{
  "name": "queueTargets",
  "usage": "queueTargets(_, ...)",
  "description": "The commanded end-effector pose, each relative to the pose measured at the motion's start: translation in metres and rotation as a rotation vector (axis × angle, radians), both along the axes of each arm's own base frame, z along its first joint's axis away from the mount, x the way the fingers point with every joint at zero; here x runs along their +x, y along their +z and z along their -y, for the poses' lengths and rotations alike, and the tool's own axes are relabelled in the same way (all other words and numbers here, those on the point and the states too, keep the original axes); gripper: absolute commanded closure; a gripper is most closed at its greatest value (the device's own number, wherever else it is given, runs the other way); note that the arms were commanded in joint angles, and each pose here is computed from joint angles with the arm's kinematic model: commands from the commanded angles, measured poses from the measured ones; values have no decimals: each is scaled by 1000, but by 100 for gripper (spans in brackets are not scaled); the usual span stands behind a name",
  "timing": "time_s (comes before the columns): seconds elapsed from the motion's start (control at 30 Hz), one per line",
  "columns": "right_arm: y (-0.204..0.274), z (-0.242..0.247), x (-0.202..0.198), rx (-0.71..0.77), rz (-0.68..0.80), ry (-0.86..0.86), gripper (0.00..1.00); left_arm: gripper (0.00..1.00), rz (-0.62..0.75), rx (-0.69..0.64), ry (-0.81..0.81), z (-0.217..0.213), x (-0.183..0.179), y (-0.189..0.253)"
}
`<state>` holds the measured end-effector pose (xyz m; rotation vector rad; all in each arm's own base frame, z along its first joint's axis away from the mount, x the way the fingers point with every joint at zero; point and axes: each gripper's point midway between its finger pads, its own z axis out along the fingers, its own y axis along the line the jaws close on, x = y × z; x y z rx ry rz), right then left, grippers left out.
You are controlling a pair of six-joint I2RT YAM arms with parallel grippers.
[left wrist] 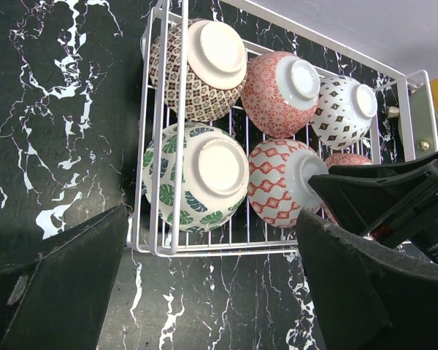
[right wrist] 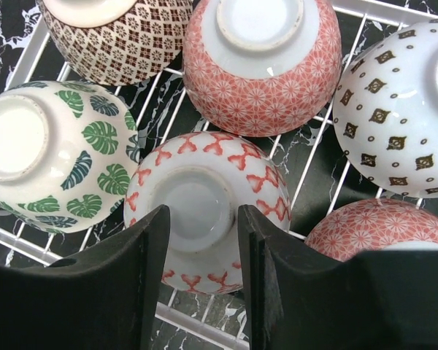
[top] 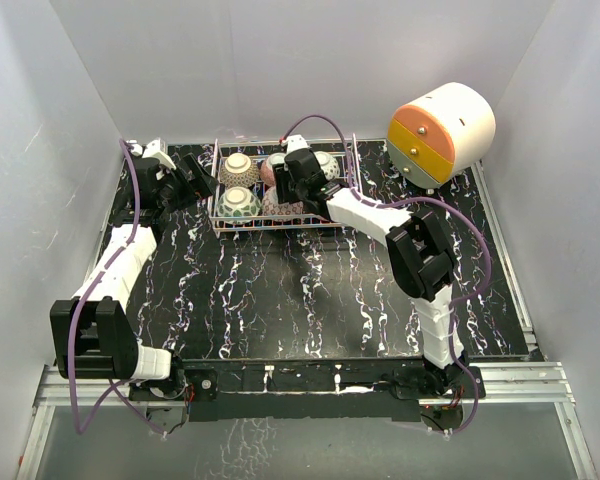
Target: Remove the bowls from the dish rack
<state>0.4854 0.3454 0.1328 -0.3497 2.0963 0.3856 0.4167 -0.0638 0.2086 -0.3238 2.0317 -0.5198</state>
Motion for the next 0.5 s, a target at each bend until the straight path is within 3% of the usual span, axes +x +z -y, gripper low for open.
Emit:
queueTargets(0.0,20,1,12,5,54,-25,58,3,20,-4,-12,0,0,6)
queueTargets(0.17,33,-4,14,21,69,-10,58,3,18,-2,-13,0,0,5)
queueTargets(0.3,34,-5,16,15,78,-7,31,3,18,-3,-14,0,0,5)
queueTargets(0.47,25,-7,17,3,72,-11,28,3,15,0,-15,0,0,4)
